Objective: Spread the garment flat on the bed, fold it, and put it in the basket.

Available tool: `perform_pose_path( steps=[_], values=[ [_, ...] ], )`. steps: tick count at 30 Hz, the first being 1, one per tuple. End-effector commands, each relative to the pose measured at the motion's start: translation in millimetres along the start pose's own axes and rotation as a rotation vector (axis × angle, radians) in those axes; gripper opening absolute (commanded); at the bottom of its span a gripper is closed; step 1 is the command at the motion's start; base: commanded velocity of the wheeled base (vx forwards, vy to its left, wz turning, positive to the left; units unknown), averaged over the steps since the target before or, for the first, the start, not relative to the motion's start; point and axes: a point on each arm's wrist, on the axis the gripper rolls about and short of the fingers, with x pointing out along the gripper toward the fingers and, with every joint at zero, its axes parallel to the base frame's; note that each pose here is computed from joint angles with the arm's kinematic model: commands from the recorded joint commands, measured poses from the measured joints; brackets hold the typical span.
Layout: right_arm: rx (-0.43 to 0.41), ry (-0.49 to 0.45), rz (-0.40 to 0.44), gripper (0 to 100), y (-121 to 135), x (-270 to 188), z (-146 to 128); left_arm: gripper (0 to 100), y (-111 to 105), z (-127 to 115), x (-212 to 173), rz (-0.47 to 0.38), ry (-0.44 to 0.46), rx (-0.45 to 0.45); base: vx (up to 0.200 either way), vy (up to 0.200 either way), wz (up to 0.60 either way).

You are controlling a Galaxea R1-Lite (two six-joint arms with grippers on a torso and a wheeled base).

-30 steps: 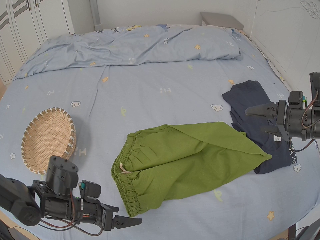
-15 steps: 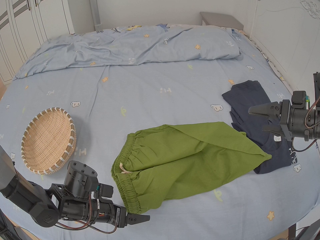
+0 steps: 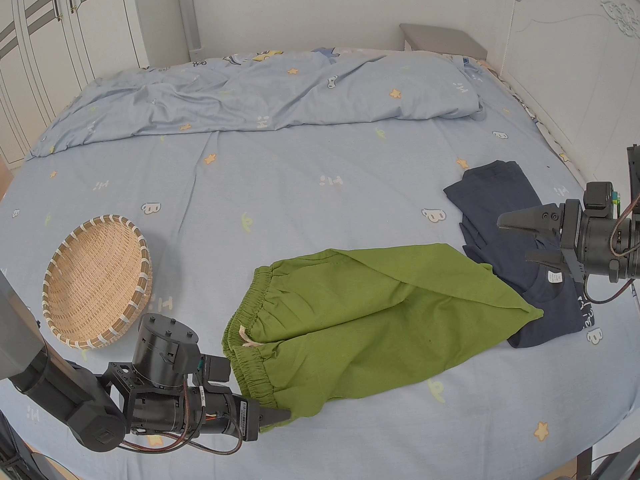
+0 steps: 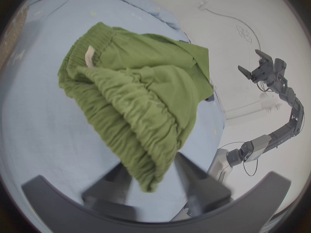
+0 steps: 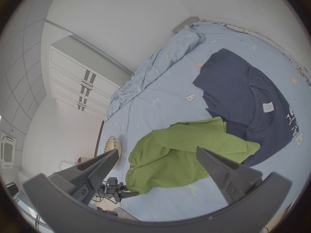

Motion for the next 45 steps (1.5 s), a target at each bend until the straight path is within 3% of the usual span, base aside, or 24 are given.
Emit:
perform_pose_path(
  steps=[1,7,13,20,24,25,28,30,33,40,41,45],
  values=[
    [0.001,0.002,-0.001,100,-0.2,0.5,-0.1,0,-0.3,-0.9,-1.1,-0.004,-0.019,-0.019,0.0,0.0,0.0],
    [0.0,0.002,0.001,100,0.3,0.5,0.0,0,0.6,-2.5,-1.8,0.0,-0.013,-0.036,0.0,0.0,0.0],
    [0.002,0.04,0.019,100,1.1,1.1,-3.4,0,23.9,-2.6,-49.9,0.012,-0.101,-0.194,0.0,0.0,0.0],
    [0.039,0.169,0.064,100,-1.7,-9.2,-13.7,0,45.2,-11.9,-106.1,-0.103,-0.059,-0.401,0.0,0.0,0.0],
    [0.04,0.189,0.061,100,-3.5,-10.2,-16.9,0,48.2,-14.7,-110.3,-0.108,-0.055,-0.426,0.0,0.0,0.0],
    [0.011,0.237,0.012,100,-19.5,-10.0,-30.8,0,55.1,-24.0,-113.3,-0.099,-0.043,-0.433,0.0,0.0,0.0],
    [-0.007,0.25,-0.003,100,-26.4,-11.4,-36.6,0,56.7,-26.7,-112.7,-0.094,-0.036,-0.43,0.0,0.0,0.0],
    [-0.055,0.319,-0.034,100,-48.4,-17.0,-64.6,0,65.2,-30.2,-108.1,-0.086,-0.012,-0.464,0.0,0.0,0.0],
    [-0.068,0.374,-0.063,100,-66.9,-19.7,-83.4,0,67.7,-30.7,-105.7,-0.09,0.0,-0.463,0.0,0.0,0.0],
    [-0.031,0.429,-0.061,100,-93.3,-21.2,-95.8,0,71.1,-30.4,-106.3,-0.081,-0.008,-0.473,0.0,0.0,0.0],
    [-0.014,0.474,-0.061,100,-106.4,-14.0,-98.2,0,74.5,-31.1,-107.7,-0.072,-0.016,-0.474,0.0,0.0,0.0],
    [0.028,0.535,-0.057,100,-119.6,-1.4,-102.4,0,80.1,-34.4,-106.4,-0.059,-0.008,-0.477,0.0,0.0,0.0]
  ],
)
